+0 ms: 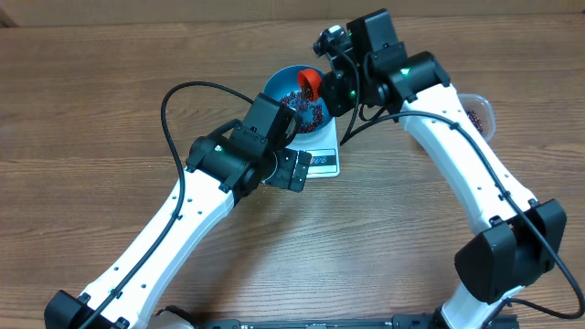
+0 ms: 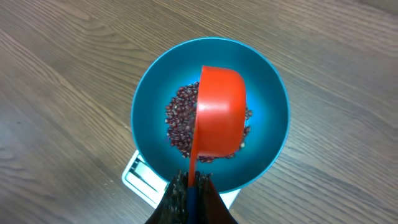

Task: Scoop item into bowl and weigh 150g on scale
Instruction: 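Tip the scoop with the right gripper to pour beans into the bowl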

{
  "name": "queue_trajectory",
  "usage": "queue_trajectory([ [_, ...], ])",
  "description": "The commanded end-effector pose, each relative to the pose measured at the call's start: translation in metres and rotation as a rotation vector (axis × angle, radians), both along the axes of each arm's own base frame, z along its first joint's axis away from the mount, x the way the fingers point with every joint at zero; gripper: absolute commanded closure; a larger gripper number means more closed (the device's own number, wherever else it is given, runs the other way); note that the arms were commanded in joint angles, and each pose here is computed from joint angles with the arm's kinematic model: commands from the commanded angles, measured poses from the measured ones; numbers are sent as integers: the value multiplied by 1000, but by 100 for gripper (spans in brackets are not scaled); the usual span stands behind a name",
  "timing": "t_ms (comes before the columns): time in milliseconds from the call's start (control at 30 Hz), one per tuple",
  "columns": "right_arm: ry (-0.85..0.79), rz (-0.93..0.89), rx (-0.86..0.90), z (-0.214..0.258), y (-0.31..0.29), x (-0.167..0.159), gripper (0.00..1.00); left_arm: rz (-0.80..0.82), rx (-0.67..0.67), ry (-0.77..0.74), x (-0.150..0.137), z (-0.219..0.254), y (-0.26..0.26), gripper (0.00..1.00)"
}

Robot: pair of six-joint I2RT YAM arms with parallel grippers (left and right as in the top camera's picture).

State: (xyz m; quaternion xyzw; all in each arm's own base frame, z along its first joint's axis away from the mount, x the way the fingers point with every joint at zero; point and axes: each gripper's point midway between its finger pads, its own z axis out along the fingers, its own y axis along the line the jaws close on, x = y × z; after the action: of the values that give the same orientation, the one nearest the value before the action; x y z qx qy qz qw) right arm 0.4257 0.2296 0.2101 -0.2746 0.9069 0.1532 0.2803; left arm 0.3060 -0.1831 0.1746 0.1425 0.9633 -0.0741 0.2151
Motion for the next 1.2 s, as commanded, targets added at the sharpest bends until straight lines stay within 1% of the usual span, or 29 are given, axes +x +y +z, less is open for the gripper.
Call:
queue_trajectory([
  [0, -102, -21, -33, 30, -7, 6, 96, -8, 11, -11, 0, 1, 2, 1],
  [500, -102, -19, -33, 30, -7, 6, 96, -8, 11, -11, 0, 1, 2, 0],
  [533, -104, -10, -35, 30, -6, 5, 96, -8, 11, -11, 0, 1, 2, 0],
  [633, -118, 111, -61, 28, 0, -4, 96, -8, 11, -11, 0, 1, 2, 0],
  [733, -130, 71, -73, 29, -4, 2, 96, -8, 11, -11, 0, 1, 2, 1],
  [833, -130, 3, -43, 33, -5, 8, 96, -8, 11, -11, 0, 1, 2, 0],
  [867, -126, 16, -33, 33, -2, 7, 96, -8, 11, -11, 0, 1, 2, 1],
  [933, -127, 110, -31, 32, 5, -2, 96, -8, 11, -11, 0, 1, 2, 1],
  [967, -132, 127, -41, 31, 5, -3, 96, -8, 11, -11, 0, 1, 2, 0],
  [1033, -143, 95, -61, 31, 0, 2, 96, -8, 11, -11, 0, 1, 2, 0],
  [1133, -144, -36, -56, 34, -9, 13, 96, -8, 11, -11, 0, 1, 2, 1],
  [1167, -141, -21, -49, 34, -7, 11, 96, -8, 11, -11, 0, 1, 2, 1],
])
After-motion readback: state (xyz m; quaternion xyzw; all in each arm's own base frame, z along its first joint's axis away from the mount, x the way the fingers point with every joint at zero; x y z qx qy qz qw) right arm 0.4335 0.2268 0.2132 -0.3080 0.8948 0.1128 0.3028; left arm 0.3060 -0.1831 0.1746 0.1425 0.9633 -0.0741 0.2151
